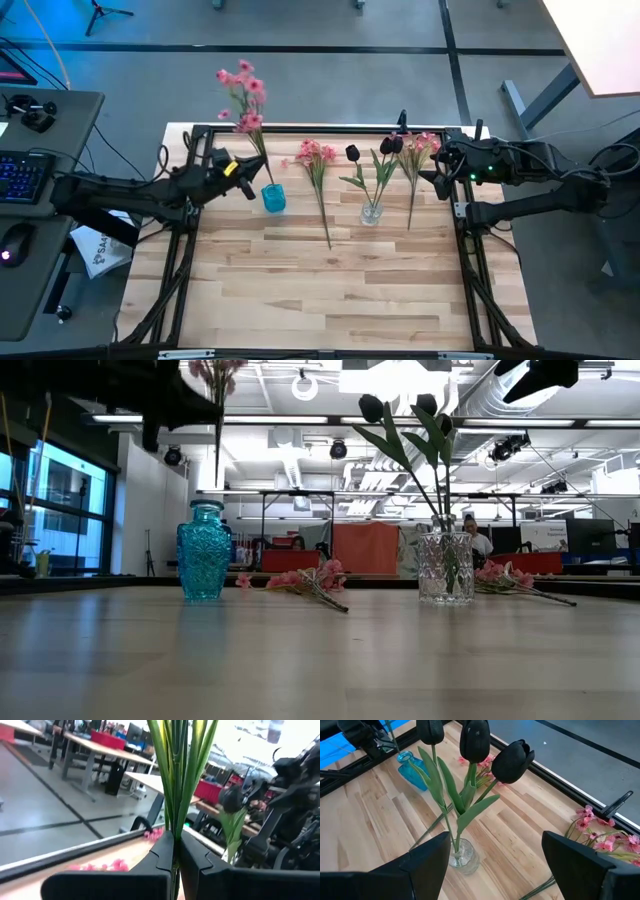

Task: Sort flowers into vase by color
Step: Put the left pink flowers into the blue flower vase

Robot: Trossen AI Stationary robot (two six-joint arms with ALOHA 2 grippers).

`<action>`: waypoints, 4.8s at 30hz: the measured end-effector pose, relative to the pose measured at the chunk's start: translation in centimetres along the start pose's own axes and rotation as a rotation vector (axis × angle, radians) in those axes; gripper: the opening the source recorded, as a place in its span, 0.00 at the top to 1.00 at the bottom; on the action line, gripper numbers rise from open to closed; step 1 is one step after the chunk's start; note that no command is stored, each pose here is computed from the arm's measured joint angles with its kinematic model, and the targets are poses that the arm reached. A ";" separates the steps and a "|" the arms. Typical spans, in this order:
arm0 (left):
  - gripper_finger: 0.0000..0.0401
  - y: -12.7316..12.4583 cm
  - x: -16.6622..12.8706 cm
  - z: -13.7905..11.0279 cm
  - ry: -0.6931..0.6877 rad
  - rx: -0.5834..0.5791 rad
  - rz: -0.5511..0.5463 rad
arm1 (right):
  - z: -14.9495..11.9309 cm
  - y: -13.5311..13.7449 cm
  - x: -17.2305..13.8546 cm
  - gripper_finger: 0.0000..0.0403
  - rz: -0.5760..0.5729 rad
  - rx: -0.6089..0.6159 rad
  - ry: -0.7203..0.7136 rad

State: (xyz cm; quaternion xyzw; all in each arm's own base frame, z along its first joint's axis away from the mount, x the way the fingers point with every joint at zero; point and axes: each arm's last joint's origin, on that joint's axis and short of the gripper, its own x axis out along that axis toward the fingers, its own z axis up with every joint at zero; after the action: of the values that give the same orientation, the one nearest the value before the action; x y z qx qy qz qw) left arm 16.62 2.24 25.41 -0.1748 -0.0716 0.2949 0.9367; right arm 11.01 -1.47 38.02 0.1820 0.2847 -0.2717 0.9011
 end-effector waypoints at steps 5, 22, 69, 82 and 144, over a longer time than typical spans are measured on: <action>1.00 0.5 -0.1 -1.2 0.027 0.023 0.012 | 0.0 0.0 0.0 0.23 0.000 0.000 0.000; 0.75 0.5 -0.1 -1.4 0.153 0.234 0.029 | 0.0 0.0 0.0 0.23 0.002 0.073 0.001; 0.44 -7.1 -5.1 1.9 0.515 -0.189 -0.052 | -10.1 14.8 8.6 0.23 0.514 -0.012 0.550; 0.44 -5.4 -6.6 4.8 0.453 0.017 -0.235 | -14.1 24.9 16.5 0.23 0.394 0.274 0.498; 0.44 -3.7 -8.1 7.8 0.328 -0.097 -0.348 | -9.5 23.5 26.2 0.99 -0.368 0.124 0.411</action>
State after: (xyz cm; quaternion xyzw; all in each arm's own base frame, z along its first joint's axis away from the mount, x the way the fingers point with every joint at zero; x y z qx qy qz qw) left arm 10.12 -3.06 33.80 -0.2501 0.0383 0.0929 0.9630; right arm 39.07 11.45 18.68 0.2335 0.4726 -0.4050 0.7471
